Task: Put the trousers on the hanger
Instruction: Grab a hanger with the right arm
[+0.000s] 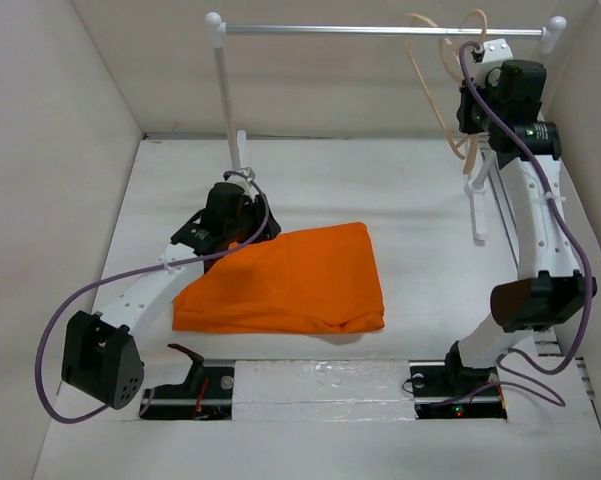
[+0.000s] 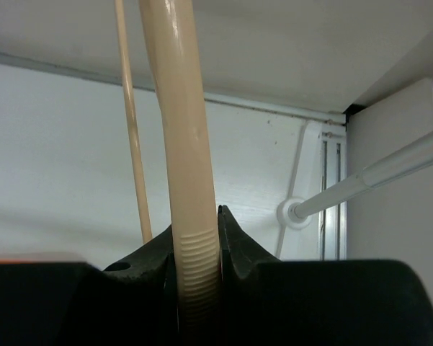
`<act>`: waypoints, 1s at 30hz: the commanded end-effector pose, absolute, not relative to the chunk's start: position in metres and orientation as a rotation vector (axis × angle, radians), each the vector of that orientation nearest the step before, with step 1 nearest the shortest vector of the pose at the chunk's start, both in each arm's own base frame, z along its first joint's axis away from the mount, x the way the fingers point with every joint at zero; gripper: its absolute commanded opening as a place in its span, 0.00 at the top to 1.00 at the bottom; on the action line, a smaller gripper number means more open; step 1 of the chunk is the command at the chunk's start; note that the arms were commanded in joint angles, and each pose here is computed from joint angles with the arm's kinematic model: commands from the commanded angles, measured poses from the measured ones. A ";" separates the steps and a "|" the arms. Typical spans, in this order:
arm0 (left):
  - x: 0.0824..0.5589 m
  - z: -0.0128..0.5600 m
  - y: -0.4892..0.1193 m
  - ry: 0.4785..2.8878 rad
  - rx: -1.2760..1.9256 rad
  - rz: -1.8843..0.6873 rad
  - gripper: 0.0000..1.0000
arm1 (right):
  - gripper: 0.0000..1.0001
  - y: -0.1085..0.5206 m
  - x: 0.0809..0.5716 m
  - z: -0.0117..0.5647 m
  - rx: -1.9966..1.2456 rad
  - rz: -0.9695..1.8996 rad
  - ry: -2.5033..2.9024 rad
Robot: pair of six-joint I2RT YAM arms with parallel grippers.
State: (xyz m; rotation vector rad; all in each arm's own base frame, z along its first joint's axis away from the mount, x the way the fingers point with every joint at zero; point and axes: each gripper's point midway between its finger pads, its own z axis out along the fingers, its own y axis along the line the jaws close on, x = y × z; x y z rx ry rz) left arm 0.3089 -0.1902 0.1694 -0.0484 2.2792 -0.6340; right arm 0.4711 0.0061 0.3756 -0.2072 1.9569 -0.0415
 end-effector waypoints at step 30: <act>0.313 0.357 -0.337 1.935 0.266 -1.060 0.49 | 1.00 0.048 0.357 0.324 -0.236 -0.056 1.910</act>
